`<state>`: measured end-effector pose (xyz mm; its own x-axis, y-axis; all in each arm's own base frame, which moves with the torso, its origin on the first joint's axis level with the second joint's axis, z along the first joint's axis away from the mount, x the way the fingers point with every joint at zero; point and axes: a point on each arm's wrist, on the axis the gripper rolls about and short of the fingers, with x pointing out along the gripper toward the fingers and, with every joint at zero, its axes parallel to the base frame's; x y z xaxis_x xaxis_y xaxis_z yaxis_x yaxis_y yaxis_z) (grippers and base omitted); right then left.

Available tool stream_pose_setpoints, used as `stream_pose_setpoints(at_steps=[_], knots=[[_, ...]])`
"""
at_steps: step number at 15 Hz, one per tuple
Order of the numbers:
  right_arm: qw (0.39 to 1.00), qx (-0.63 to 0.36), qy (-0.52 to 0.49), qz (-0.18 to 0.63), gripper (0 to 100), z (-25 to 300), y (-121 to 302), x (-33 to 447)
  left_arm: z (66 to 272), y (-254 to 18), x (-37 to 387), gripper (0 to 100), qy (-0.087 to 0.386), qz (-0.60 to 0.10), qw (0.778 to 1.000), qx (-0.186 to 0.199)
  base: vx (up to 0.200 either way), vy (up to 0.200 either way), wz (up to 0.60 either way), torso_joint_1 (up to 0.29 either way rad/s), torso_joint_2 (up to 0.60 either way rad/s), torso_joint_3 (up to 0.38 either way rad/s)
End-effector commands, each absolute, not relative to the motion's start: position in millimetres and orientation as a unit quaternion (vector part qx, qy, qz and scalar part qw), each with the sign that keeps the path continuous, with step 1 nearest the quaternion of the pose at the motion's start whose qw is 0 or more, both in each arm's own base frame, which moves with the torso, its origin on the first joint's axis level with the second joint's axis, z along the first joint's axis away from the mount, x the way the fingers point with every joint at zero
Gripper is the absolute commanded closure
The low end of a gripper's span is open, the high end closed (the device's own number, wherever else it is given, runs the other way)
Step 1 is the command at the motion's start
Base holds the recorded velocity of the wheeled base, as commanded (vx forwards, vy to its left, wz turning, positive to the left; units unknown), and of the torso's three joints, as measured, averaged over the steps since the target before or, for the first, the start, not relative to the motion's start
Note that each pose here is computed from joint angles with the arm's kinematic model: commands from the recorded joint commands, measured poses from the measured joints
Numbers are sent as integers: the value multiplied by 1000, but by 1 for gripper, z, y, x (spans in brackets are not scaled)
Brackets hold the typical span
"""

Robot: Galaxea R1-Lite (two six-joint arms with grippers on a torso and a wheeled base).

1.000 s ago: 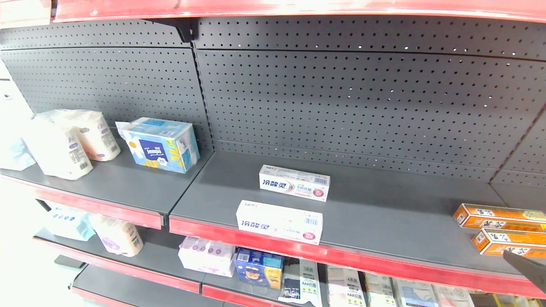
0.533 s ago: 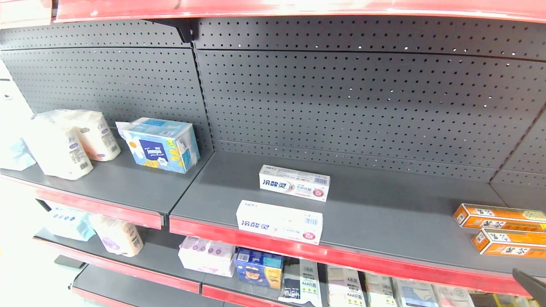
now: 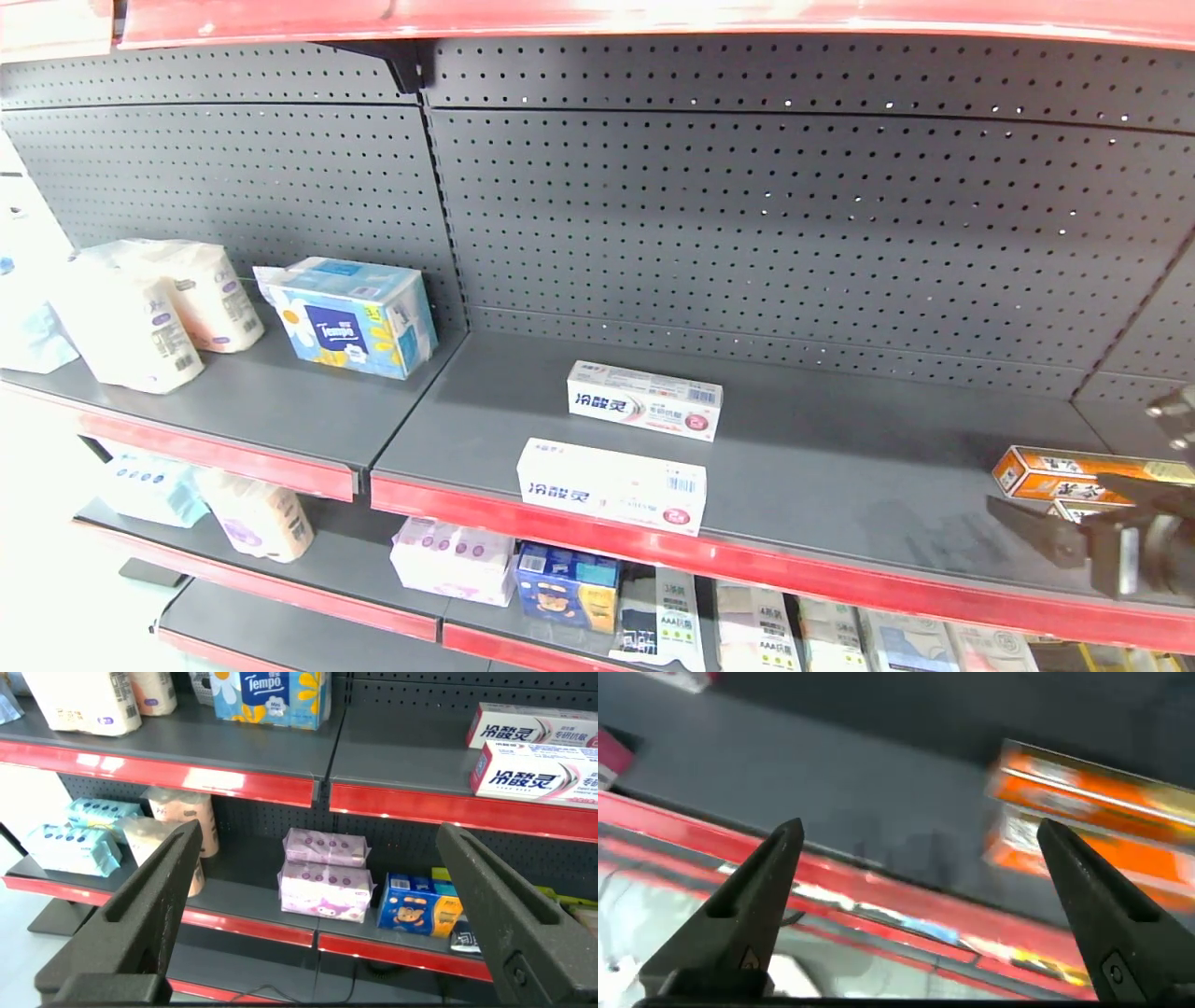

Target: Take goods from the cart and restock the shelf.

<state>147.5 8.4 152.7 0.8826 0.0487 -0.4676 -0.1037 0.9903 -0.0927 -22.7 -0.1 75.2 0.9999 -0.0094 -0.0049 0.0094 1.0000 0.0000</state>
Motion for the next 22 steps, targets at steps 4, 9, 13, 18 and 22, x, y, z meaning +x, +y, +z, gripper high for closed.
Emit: stream_pose_setpoints(at_steps=[4,9,13,18,22], knots=[[939,-17,337,58,0,111,78,251,75,0,-23,0,3,-5,1000,0,0,0,0,0,0,0],[932,31,356,61,0,96,97,258,75,0,-23,0,2,-5,1000,0,0,0,0,0,0,0],[917,60,391,46,0,84,88,236,75,0,-23,0,3,-5,1000,0,0,0,0,0,0,0],[914,61,394,78,0,85,106,229,75,0,-23,0,3,-5,1000,0,0,0,0,0,0,0],[908,67,408,69,0,78,107,229,76,0,-23,0,2,-5,1000,0,0,0,0,0,0,0]])
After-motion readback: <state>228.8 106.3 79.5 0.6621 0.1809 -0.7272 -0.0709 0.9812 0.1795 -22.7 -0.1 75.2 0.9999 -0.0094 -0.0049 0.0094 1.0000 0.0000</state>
